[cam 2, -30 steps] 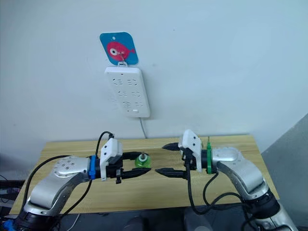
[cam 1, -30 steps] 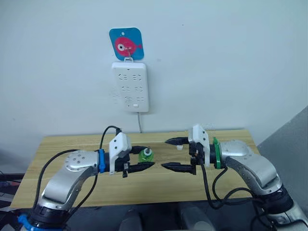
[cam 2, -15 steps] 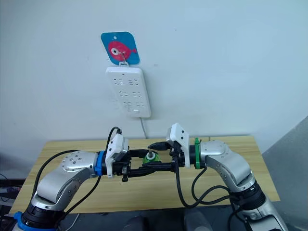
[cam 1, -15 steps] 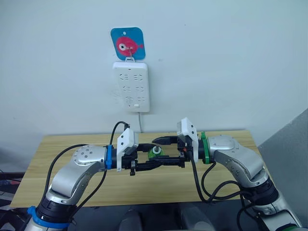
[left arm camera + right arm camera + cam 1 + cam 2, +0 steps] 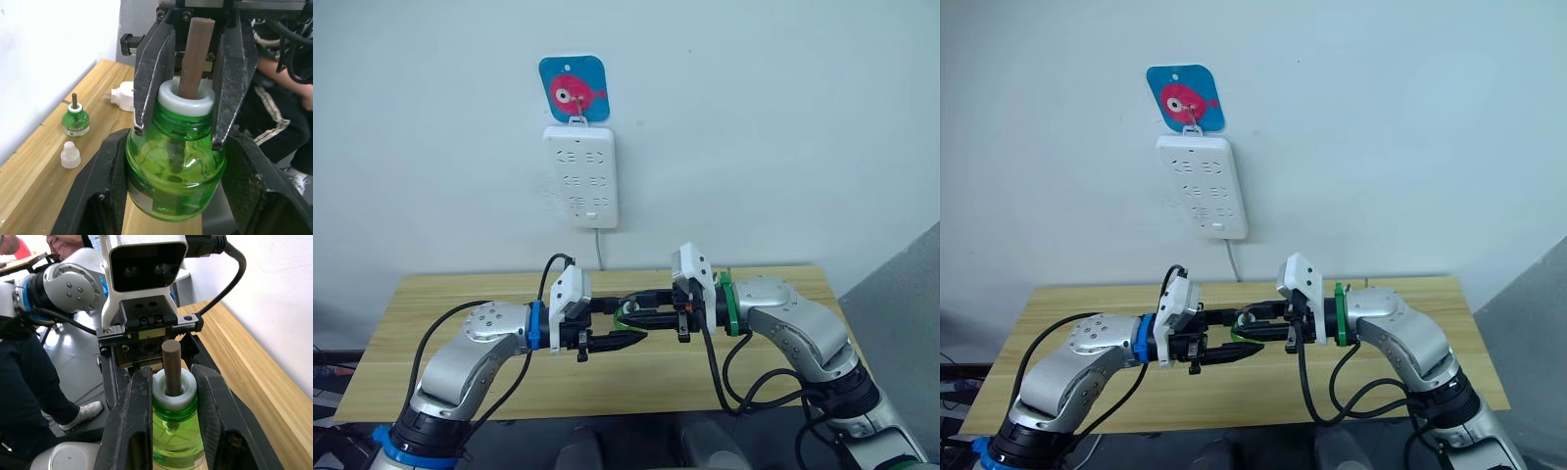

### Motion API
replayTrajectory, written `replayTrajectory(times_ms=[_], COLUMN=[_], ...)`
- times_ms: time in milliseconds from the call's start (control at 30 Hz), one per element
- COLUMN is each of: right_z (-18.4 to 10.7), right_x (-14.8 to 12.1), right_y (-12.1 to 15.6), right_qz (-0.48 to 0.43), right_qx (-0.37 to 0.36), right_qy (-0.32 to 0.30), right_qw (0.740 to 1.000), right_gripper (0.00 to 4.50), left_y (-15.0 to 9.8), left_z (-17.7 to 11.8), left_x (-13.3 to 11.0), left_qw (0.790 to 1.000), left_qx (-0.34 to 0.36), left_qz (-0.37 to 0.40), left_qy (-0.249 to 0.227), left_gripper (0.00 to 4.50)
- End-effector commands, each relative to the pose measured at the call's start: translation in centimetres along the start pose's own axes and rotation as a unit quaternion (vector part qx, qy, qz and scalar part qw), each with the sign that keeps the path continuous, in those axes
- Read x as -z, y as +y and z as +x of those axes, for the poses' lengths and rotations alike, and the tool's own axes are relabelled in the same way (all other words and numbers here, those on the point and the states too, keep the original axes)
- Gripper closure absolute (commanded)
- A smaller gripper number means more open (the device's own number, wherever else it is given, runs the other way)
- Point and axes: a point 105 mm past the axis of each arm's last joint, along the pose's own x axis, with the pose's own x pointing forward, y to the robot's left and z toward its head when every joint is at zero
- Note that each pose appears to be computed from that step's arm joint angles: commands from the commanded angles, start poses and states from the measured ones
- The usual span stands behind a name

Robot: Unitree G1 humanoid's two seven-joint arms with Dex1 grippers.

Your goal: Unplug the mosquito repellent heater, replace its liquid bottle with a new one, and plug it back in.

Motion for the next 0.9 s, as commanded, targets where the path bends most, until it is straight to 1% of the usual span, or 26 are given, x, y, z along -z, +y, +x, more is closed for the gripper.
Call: replayTrajectory(times_ms=[33,67,133,167,333,467,533,700,767,900], right_z=[-1.1,-1.3,-2.0,-2.4,-4.1,-4.8,-4.9,-5.1,-5.2,-5.3], right_x=[-2.6,-2.9,-3.6,-4.0,-5.8,-6.9,-7.3,-7.8,-7.9,-7.9], right_y=[-0.2,-0.4,-0.8,-1.1,-2.1,-2.5,-2.4,-2.1,-2.1,-2.0], right_qz=[-0.021,-0.017,0.001,0.014,0.090,0.163,0.192,0.237,0.248,0.261], right_qx=[0.006,0.010,0.023,0.031,0.075,0.097,0.098,0.098,0.099,0.097], right_qy=[-0.035,-0.039,-0.056,-0.070,-0.145,-0.219,-0.247,-0.280,-0.287,-0.291], right_qw=[0.999,0.999,0.998,0.997,0.983,0.957,0.945,0.925,0.920,0.916], right_gripper=[3.68,3.68,3.68,3.68,3.68,3.68,3.68,3.68,3.68,3.68], left_y=[0.6,0.7,1.1,1.2,1.3,0.5,0.7,1.3,1.3,0.8], left_z=[-0.3,-0.3,-0.4,-0.5,-0.4,0.1,0.3,0.8,0.9,1.4], left_x=[-1.1,-1.2,-1.6,-2.0,-3.9,-6.2,-7.2,-9.6,-10.2,-10.5], left_qw=[1.000,1.000,0.999,0.998,0.986,0.972,0.965,0.947,0.940,0.938], left_qx=[-0.010,-0.010,-0.022,-0.026,-0.037,-0.023,-0.032,-0.040,-0.036,-0.016], left_qz=[0.006,0.002,-0.020,-0.045,-0.136,-0.180,-0.191,-0.217,-0.229,-0.246], left_qy=[-0.018,-0.019,-0.027,-0.037,-0.088,-0.149,-0.177,-0.234,-0.249,-0.245], left_gripper=[1.03,0.62,0.05,0.00,0.00,0.00,0.00,0.00,0.00,0.00])
